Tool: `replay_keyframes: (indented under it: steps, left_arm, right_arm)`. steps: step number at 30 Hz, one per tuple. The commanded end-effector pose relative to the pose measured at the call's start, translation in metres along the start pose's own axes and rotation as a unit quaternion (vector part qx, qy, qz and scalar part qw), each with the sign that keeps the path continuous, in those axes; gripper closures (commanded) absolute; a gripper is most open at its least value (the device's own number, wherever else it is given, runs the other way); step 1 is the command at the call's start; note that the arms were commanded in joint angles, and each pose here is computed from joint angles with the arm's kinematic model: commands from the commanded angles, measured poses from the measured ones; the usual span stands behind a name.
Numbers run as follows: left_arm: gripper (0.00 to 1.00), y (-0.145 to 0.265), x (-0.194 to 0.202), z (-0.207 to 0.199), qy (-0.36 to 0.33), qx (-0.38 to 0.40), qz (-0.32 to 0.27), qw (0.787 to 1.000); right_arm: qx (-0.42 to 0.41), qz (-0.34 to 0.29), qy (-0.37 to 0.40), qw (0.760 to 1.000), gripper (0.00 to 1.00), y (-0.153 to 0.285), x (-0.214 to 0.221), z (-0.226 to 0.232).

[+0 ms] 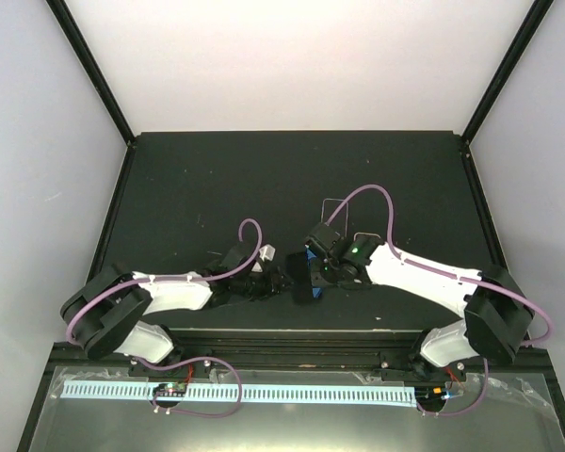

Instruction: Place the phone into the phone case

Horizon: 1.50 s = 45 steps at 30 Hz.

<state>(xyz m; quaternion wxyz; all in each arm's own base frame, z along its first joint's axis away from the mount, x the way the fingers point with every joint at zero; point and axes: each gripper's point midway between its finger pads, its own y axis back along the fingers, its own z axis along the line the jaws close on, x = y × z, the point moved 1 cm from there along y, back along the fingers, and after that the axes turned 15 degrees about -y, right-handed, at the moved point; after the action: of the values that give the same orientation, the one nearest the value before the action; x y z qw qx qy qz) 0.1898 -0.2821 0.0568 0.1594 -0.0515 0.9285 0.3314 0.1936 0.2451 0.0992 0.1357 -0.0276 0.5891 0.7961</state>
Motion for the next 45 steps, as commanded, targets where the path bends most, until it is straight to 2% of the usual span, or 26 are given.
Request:
replay_keyframes:
  steps: [1,7,16,27,36,40,45]
  left_arm:
    - [0.54,0.007,-0.01,0.008,-0.004,-0.023,-0.021,1.0]
    - [0.54,0.008,-0.015,0.01,-0.001,-0.025,-0.022,0.999]
    - [0.54,-0.002,-0.024,0.012,-0.005,-0.034,-0.018,0.999]
    - [0.57,-0.014,-0.014,0.018,0.01,-0.02,0.006,1.0]
    - [0.64,-0.019,-0.014,0.014,0.014,-0.003,0.01,1.0]
    - [0.67,-0.019,-0.012,0.011,0.015,0.001,0.01,1.0]
    - [0.7,-0.019,-0.007,0.008,0.018,0.009,0.014,1.0]
  right_arm:
    - [0.028,-0.027,0.005,0.999,0.99,0.004,-0.013,0.0]
    - [0.053,-0.037,0.019,0.998,0.99,0.005,-0.017,-0.006]
    - [0.055,-0.014,0.028,0.998,0.98,-0.009,-0.005,-0.003]
    - [0.042,-0.008,0.026,0.999,0.97,-0.007,-0.002,0.008]
    - [0.052,0.011,0.041,0.998,0.92,-0.015,0.013,0.014]
    - [0.052,0.01,0.036,0.998,0.79,-0.018,0.013,0.018]
    - [0.023,0.019,0.025,0.999,0.78,-0.026,0.015,0.033]
